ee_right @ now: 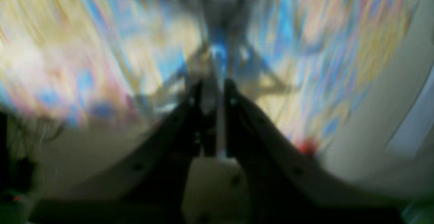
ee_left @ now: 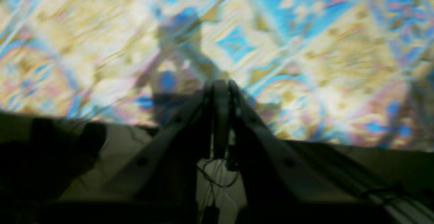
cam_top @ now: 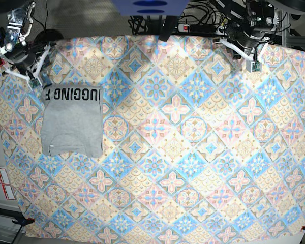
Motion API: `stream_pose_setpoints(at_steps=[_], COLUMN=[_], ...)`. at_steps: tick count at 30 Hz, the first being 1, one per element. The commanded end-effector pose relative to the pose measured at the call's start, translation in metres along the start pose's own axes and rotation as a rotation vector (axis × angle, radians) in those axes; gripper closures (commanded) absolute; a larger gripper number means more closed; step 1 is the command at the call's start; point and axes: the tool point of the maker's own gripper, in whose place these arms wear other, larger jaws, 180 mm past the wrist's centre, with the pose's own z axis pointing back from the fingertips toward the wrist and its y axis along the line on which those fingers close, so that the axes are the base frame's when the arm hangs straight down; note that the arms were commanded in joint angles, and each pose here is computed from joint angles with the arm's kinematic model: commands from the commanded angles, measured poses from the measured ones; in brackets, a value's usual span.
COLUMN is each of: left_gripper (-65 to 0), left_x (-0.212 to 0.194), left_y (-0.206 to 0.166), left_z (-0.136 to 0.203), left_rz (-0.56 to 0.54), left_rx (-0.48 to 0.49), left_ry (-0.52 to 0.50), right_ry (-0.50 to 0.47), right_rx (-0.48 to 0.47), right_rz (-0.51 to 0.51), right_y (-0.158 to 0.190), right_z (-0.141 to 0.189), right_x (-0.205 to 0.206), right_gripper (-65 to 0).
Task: Fold the T-shirt properly
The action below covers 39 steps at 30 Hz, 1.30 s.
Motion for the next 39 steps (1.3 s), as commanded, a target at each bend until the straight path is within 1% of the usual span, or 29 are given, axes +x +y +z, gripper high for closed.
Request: stream_pose_setpoints(at_steps=[1,3,6,9,14,18,21,22,24,27,29,31,33,36,39], left_gripper=[0.0,0.0,0.0,0.0,0.0,0.0,0.0,0.0,0.0,0.0,0.0,0.0,0.0,0.0,0.0], left_x=[-0.005,-0.021,-0.043,-0.069,-0.104,-0.135,-0.166,-0.177,-0.198,-0.233,-0.255,-0.271,-0.285,-0.298,-0.305], left_y=[0.0,0.003,0.006,0.007,0.012,0.025,0.039,0.037,0.03,0.02,0.018,0.016,0.014,0.015,0.017], left_z=[0.008,0.014,0.021,0.031,0.044,0.038,0.024,0.018,0.006,-0.012,-0.023,-0.037,-0.044,-0.054,-0.068], left_rz=[-0.003,-0.004,-0.003,-0.002,0.005,0.029,0.058,0.061,0.061,0.065,0.064,0.053,0.036,0.0,-0.024], left_rx=[-0.003,0.005,0.012,0.015,0.028,0.058,0.091,0.084,0.063,0.044,0.041,0.039,0.038,0.039,0.045], left_ry=[0.003,0.043,0.099,0.166,0.26,0.311,0.343,0.36,0.393,0.459,0.489,0.492,0.506,0.509,0.51], right_ry=[-0.025,-0.009,0.065,0.145,0.258,0.371,0.494,0.494,0.465,0.457,0.471,0.486,0.478,0.469,0.427], right_rx=[0.001,0.009,0.039,0.083,0.142,0.201,0.267,0.279,0.297,0.322,0.336,0.368,0.389,0.422,0.452], right_rz=[-0.033,-0.096,-0.141,-0.174,-0.225,-0.31,-0.411,-0.449,-0.526,-0.635,-0.651,-0.629,-0.619,-0.649,-0.693], right_y=[-0.003,-0.006,0.003,0.027,0.056,0.077,0.103,0.108,0.117,0.134,0.145,0.163,0.177,0.201,0.218], right_z=[0.008,0.017,0.028,0.036,0.045,0.041,0.04,0.031,0.012,-0.004,-0.015,-0.026,-0.033,-0.036,-0.053], right_x=[-0.004,-0.025,-0.065,-0.102,-0.148,-0.194,-0.242,-0.245,-0.246,-0.259,-0.265,-0.269,-0.271,-0.278,-0.265], right_gripper=[-3.4,-3.4,-3.4,-3.4,-3.4,-3.4,-3.4,-3.4,-3.4,-3.4,-3.4,-3.4,-3.4,-3.4,-3.4])
